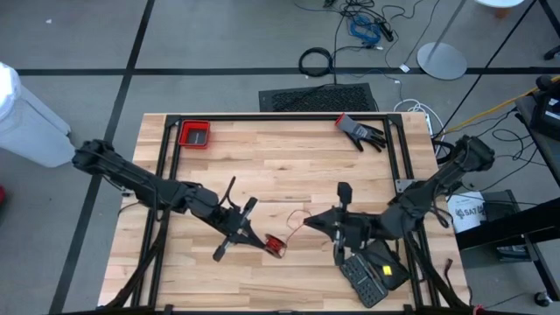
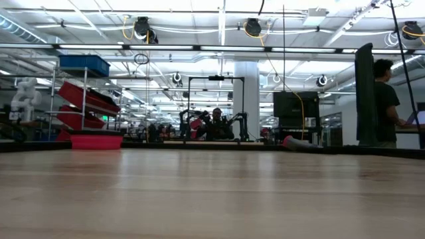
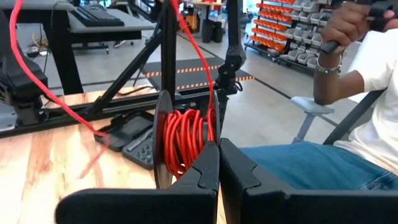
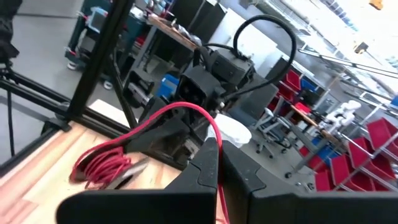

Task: Coil cords
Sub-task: Coil the red wire onto the spool

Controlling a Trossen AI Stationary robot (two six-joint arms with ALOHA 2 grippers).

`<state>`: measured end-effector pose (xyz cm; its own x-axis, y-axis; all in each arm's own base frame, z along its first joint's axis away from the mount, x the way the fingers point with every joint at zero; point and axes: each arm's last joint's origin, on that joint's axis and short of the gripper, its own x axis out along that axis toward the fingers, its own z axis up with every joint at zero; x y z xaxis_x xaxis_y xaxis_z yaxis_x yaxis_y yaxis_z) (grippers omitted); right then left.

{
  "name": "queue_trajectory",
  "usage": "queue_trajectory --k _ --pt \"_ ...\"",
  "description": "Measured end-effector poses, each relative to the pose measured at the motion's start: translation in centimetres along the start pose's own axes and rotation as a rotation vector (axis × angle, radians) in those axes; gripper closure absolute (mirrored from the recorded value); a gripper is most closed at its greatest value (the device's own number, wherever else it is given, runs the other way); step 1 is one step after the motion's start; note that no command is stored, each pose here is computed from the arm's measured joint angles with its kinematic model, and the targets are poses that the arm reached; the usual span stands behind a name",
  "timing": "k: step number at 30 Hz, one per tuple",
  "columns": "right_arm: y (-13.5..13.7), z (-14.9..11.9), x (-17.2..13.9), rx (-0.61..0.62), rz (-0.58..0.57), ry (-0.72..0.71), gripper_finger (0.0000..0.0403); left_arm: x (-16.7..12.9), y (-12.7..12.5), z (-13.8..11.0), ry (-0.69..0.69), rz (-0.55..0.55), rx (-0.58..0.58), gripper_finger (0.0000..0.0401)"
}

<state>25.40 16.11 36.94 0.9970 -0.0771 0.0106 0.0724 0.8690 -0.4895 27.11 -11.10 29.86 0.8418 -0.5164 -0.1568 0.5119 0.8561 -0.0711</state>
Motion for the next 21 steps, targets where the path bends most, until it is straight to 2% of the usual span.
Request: queue_trajectory --k 13,21 --pt "0.0 -2.5 3.9 0.012 0.045 0.006 0.0403 1.3 0.1 0.0 -0.036 -0.037 0.006 0.04" --pt "-0.1 -4.4 6.0 0.038 0.124 0.012 0.0403 1.5 -0.1 0.7 -0.054 -0.074 0.017 0.04"
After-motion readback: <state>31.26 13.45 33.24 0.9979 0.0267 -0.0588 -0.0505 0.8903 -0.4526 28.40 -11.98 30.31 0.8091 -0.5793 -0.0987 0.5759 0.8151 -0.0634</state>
